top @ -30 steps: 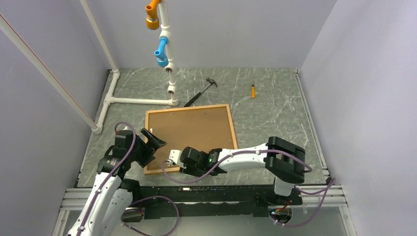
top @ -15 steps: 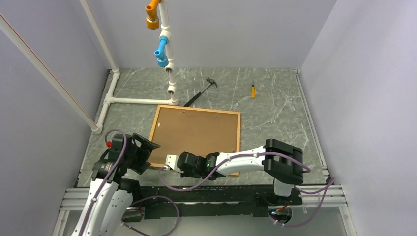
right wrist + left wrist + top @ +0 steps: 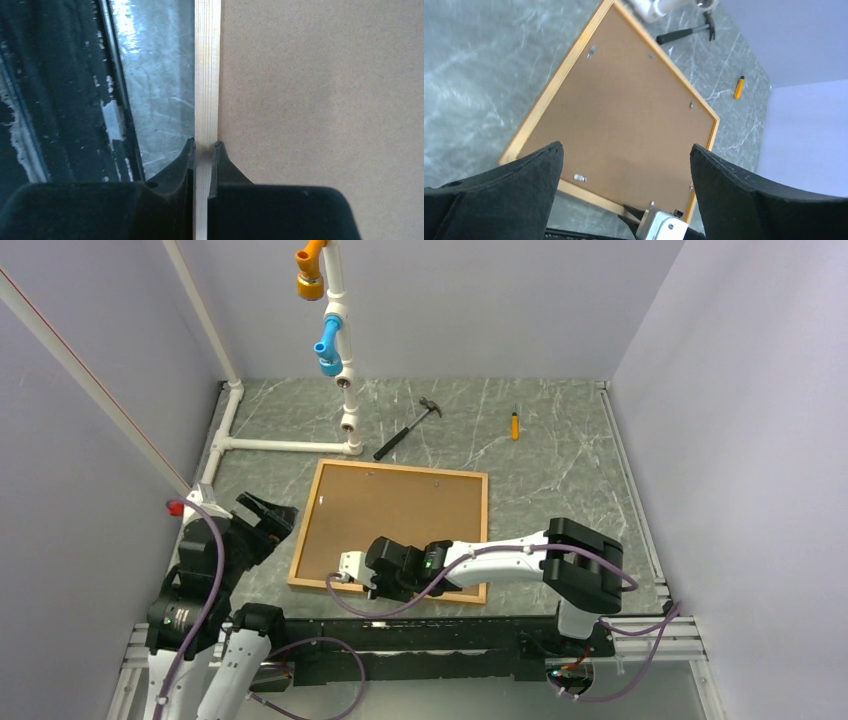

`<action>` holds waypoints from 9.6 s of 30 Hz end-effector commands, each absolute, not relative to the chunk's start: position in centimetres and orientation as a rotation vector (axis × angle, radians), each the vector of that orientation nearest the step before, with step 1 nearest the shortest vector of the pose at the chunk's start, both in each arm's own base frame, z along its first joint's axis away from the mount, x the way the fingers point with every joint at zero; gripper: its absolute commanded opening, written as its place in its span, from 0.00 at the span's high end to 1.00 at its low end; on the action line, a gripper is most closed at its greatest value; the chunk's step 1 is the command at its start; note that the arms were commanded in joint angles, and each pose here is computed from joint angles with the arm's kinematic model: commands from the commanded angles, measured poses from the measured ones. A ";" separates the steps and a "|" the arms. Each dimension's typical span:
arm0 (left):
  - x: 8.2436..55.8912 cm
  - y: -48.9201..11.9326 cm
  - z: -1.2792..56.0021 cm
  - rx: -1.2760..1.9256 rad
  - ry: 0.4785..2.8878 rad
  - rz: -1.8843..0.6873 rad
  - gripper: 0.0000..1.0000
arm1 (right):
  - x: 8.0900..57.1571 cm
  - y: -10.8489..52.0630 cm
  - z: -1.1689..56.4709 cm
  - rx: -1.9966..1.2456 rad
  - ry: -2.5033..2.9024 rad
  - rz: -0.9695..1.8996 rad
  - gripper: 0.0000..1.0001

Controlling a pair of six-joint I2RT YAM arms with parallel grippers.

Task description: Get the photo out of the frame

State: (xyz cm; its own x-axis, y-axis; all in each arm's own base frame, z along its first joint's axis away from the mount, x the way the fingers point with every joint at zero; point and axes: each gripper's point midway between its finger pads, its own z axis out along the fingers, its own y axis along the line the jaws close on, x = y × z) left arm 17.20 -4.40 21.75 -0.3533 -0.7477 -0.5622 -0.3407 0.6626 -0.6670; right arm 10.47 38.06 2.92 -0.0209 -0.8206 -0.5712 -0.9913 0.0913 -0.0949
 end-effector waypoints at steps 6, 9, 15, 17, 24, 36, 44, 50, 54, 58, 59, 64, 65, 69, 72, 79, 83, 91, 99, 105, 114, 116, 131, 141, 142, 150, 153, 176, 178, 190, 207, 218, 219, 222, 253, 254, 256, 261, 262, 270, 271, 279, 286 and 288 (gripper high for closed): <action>17.6 -4.1 32.4 -0.326 1.730 -0.448 0.02 | 8.1 40.1 8.8 -1.746 1.812 0.935 1.00; 17.4 -4.7 34.4 -0.198 1.676 -0.437 0.02 | 8.6 39.9 8.5 -1.742 1.828 0.935 1.00; 17.1 -4.6 35.6 -0.105 1.662 -0.385 0.01 | 9.2 39.2 6.7 -1.740 1.915 0.853 0.74; 17.1 -4.8 35.6 -0.078 1.658 -0.386 0.01 | 9.3 38.7 6.4 -1.704 1.949 0.833 0.56; 17.8 -8.8 35.2 0.156 1.670 -0.532 0.01 | 11.3 35.4 10.2 -1.304 2.191 0.791 0.34; 18.7 -18.5 28.3 0.618 1.845 -0.837 0.03 | 12.8 16.3 7.4 -0.012 2.819 0.418 0.25; 15.9 -24.4 24.0 0.982 1.831 -0.762 0.04 | 11.5 16.2 4.2 0.127 2.907 0.497 0.38; 14.0 -26.6 20.4 1.221 1.832 -0.660 0.02 | 11.6 16.6 2.4 0.136 2.950 0.479 0.39; 12.8 -27.7 19.2 1.319 1.811 -0.656 0.02 | 11.6 16.6 1.7 0.160 2.970 0.461 0.44; 12.2 -28.5 18.0 1.405 1.796 -0.640 0.03 | 11.4 16.0 1.3 0.186 3.006 0.363 0.65; 12.0 -28.6 17.5 1.432 1.799 -0.630 0.03 | 11.5 15.8 1.4 0.193 3.006 0.338 0.66; 10.7 -29.4 15.0 1.576 1.785 -0.548 0.01 | 12.1 16.7 3.0 0.155 2.987 0.383 0.94; 10.5 -29.5 14.7 1.596 1.784 -0.536 0.01 | 12.2 17.1 3.5 0.143 2.990 0.407 1.00; 9.6 -29.9 13.6 1.655 1.757 -0.472 0.01 | 12.4 17.9 5.5 0.120 3.000 0.445 1.00; 8.9 -29.9 12.4 1.706 1.746 -0.391 0.01 | 12.2 17.7 6.9 0.152 3.014 0.428 1.00; 8.2 -29.5 10.3 1.786 1.680 -0.094 0.01 | 11.9 18.8 9.3 0.130 3.065 0.582 1.00; 9.5 -28.8 9.6 1.747 1.641 0.146 0.01 | 11.3 19.7 10.0 0.130 3.103 0.744 1.00; 12.3 -27.5 9.1 1.635 1.555 0.501 0.21 | 11.0 19.4 11.4 0.101 3.120 0.806 1.00; 13.6 -26.7 11.6 1.495 1.545 0.605 0.64 | 10.9 19.2 12.1 0.079 3.093 0.887 1.00; 12.9 -27.0 13.6 1.485 1.606 0.509 0.87 | 13.8 18.6 14.1 -0.015 2.937 0.797 0.82; 10.0 -28.3 16.9 1.591 1.760 0.312 0.97 | 22.3 17.2 21.1 -0.131 2.384 0.623 0.03; 9.2 -28.6 17.3 1.620 1.784 0.229 1.00 | 24.0 16.5 23.5 -0.146 2.196 0.586 0.01; 8.5 -26.7 22.2 1.666 1.885 -0.096 1.00 | 19.0 12.8 27.4 -0.703 1.606 0.368 0.14; 9.9 -25.6 22.8 1.669 1.927 -0.142 1.00 | 12.8 15.8 25.6 -1.178 1.253 0.477 0.01; 10.0 -25.7 23.0 1.667 1.924 -0.152 1.00 | 12.5 16.4 25.3 -1.215 1.240 0.510 0.01; 10.8 -26.3 24.1 1.667 1.912 -0.163 1.00 | 12.8 20.1 24.4 -1.308 1.080 0.675 0.03; 11.0 -26.5 24.2 1.667 1.919 -0.167 1.00 | 13.3 20.9 23.3 -1.323 1.053 0.693 0.04; 11.0 -27.1 24.1 1.714 1.939 -0.202 1.00 | 15.2 26.4 21.6 -1.238 1.042 0.778 0.23; 11.1 -26.9 24.2 1.709 1.940 -0.200 1.00 | 15.3 26.5 21.3 -1.249 1.036 0.768 0.24; 11.2 -26.8 24.0 1.707 1.946 -0.204 1.00 | 16.8 24.5 21.2 -1.157 1.057 0.604 0.23; 11.2 -26.1 24.7 1.673 1.947 -0.222 1.00 | 16.2 26.1 20.4 -1.198 1.017 0.694 0.74; 14.2 -24.0 33.1 1.339 1.915 -0.130 0.28 | 15.9 26.3 20.3 -1.288 1.152 0.742 1.00; 14.7 -23.4 34.6 1.278 1.904 -0.110 0.27 | 15.9 26.3 20.3 -1.299 1.173 0.757 1.00; 15.9 -22.1 39.4 1.081 1.850 -0.116 0.25 | 15.8 26.9 20.6 -1.325 1.263 0.828 1.00; 16.2 -19.5 43.7 0.771 1.737 -0.284 0.23 | 18.3 29.7 24.1 -1.444 1.563 1.487 1.00; 16.2 -19.5 43.6 0.771 1.739 -0.285 0.23 | 18.5 29.8 23.9 -1.437 1.581 1.496 1.00; 16.1 -19.5 43.6 0.768 1.741 -0.290 0.23 | 18.8 29.8 23.8 -1.428 1.604 1.541 1.00; 16.1 -19.5 43.5 0.760 1.747 -0.298 0.23 | 20.4 30.0 22.7 -1.382 1.712 1.581 1.00; 16.1 -19.5 43.4 0.761 1.748 -0.299 0.23 | 20.6 30.0 22.4 -1.367 1.737 1.596 1.00; 16.0 -20.1 42.9 0.778 1.755 -0.308 0.23 | 21.8 30.6 20.8 -1.284 1.827 1.754 1.00; 16.0 -20.2 42.8 0.779 1.758 -0.308 0.23 | 22.0 30.7 20.5 -1.277 1.837 1.770 1.00; 15.8 -20.1 42.2 0.775 1.772 -0.315 0.23 | 22.7 30.7 18.6 -1.264 1.892 1.822 1.00; 15.8 -20.2 41.9 0.779 1.771 -0.318 0.23 | 24.5 29.9 16.2 -1.143 2.005 1.736 1.00; 15.8 -20.4 41.9 0.785 1.769 -0.321 0.23 | 25.6 30.3 15.5 -1.096 2.022 1.707 1.00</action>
